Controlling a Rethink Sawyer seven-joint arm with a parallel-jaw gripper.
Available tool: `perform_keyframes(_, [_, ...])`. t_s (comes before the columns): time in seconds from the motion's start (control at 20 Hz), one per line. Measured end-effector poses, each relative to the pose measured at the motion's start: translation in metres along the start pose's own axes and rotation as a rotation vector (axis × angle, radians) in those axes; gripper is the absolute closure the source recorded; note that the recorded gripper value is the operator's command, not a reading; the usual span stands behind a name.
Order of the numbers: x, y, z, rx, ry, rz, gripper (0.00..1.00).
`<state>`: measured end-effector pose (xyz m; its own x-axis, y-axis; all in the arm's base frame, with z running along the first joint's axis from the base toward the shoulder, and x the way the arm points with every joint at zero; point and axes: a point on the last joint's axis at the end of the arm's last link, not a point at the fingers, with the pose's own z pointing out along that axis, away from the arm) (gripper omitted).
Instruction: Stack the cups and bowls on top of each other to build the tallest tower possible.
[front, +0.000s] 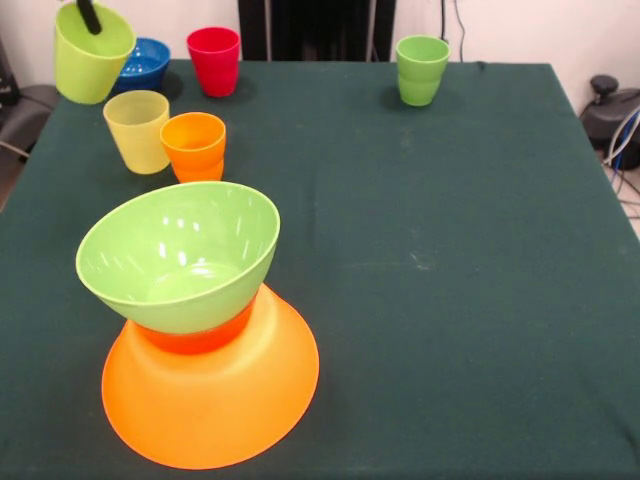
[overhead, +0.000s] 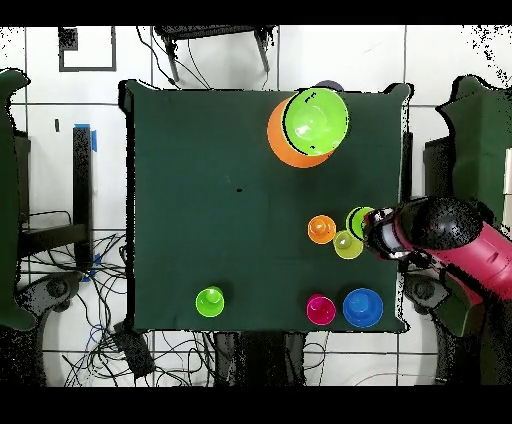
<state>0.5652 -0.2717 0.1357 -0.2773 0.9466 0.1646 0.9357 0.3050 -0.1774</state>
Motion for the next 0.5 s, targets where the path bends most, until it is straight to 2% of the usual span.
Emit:
perform_keyframes(0.25, [-0.0068, 0.0045, 0.0014, -0.043, 0.036, 0.001, 1.0])
perform_keyframes(0.35, [-0.0091, 0.0066, 0.0031, -0.07, 0.065, 0.003, 1.0])
perform_keyframes(0.5, [-0.0094, 0.0078, 0.0052, -0.091, 0.092, 0.004, 1.0])
